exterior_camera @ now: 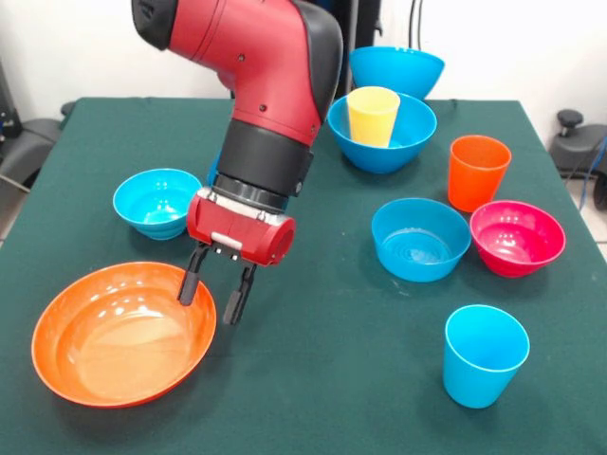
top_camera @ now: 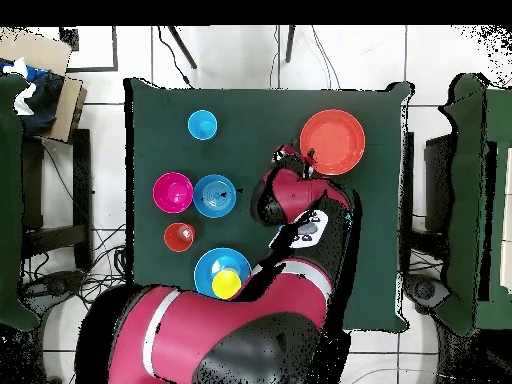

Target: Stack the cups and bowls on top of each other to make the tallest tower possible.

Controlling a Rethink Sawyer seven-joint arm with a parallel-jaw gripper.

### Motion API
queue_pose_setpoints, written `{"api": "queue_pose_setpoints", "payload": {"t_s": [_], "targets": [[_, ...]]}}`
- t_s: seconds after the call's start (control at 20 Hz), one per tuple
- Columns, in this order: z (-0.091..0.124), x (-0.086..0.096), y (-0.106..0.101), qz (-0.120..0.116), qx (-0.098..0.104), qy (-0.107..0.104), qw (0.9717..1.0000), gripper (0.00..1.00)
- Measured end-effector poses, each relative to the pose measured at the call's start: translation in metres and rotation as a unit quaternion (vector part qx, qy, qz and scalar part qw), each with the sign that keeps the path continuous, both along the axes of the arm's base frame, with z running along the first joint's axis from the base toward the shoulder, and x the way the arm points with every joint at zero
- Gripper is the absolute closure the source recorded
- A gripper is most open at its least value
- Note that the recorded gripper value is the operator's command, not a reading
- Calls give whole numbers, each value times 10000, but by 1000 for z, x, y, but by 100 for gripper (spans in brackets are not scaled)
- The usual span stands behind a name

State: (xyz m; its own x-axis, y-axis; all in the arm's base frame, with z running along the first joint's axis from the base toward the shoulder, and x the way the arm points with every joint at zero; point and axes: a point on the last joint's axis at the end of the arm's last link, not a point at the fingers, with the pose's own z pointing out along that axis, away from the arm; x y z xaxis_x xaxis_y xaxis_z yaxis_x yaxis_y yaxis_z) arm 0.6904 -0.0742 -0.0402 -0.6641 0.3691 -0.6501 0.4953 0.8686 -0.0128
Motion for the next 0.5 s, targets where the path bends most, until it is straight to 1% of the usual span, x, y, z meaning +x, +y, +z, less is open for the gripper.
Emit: {"api": "queue_pose_setpoints", "payload": {"t_s": [0.15, 0.3, 0.5], "targets": [[-15, -9, -2, -36, -6, 64, 10000, 0], [-25, -14, -3, -57, -9, 101, 9999, 0], [-31, -18, -5, -45, -36, 78, 10000, 0]]}}
